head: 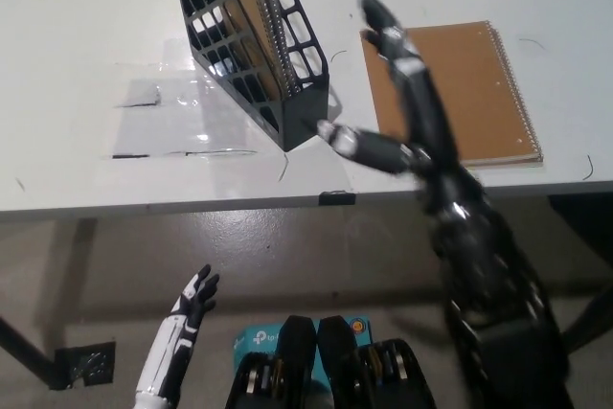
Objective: Use the right hand to pick up a book from the book holder on the left side and put it on another book on the right side
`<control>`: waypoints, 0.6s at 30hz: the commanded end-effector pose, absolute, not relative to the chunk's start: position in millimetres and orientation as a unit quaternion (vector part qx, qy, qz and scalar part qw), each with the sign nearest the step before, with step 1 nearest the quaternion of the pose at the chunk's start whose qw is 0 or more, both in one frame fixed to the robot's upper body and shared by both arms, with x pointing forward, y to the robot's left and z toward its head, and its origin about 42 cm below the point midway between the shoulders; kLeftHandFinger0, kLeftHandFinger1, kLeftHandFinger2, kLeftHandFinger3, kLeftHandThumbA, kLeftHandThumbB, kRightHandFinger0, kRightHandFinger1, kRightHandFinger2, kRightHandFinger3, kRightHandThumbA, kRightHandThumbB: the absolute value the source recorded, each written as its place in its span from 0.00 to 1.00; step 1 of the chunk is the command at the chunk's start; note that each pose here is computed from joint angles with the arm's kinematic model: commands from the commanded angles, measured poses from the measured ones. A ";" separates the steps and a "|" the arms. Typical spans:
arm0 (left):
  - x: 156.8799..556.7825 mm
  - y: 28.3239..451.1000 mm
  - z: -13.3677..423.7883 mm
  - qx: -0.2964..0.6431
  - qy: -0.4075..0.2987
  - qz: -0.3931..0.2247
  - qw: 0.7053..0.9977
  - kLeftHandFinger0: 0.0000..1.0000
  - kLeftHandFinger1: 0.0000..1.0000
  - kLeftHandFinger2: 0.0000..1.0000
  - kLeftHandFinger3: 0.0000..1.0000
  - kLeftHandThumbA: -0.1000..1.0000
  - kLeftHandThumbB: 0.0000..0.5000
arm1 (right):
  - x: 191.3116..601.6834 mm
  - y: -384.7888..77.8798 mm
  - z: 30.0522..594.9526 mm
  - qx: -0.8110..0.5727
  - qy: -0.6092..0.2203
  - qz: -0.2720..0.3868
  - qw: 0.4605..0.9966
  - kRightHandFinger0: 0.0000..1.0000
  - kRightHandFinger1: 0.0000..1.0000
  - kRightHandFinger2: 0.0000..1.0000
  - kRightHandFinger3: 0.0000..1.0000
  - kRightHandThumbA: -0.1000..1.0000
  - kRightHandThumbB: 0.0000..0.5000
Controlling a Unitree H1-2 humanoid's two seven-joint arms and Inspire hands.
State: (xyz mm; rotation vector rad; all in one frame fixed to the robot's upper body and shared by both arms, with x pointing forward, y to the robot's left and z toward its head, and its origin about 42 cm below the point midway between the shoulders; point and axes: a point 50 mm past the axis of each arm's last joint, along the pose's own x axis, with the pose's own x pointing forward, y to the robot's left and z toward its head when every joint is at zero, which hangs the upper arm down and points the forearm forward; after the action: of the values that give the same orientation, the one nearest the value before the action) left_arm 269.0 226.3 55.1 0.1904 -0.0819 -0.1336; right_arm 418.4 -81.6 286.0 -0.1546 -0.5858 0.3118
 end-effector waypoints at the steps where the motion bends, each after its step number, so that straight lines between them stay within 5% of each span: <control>1: 269.8 233.3 61.0 0.094 -0.068 -0.067 0.991 1.00 1.00 1.00 1.00 1.00 0.35 | 441.9 -56.7 320.4 -0.069 -0.289 0.170 0.939 1.00 1.00 1.00 1.00 0.87 0.49; 8: 271.7 232.8 64.0 0.105 -0.079 -0.075 0.988 1.00 1.00 1.00 1.00 1.00 0.32 | 484.1 -34.0 349.3 -0.095 -0.274 0.170 0.942 1.00 1.00 1.00 1.00 0.90 0.45; 18: 273.3 231.8 67.3 0.108 -0.086 -0.077 0.988 1.00 1.00 1.00 1.00 1.00 0.39 | 509.2 -16.8 360.3 -0.105 -0.254 0.168 0.947 0.96 1.00 1.00 1.00 0.88 0.42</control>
State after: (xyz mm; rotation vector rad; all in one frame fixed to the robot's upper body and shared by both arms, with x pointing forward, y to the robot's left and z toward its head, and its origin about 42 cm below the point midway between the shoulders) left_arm 269.4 230.4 56.3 0.1994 -0.1018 -0.1327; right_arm 504.9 -30.9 322.9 -0.2429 -0.4242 0.3545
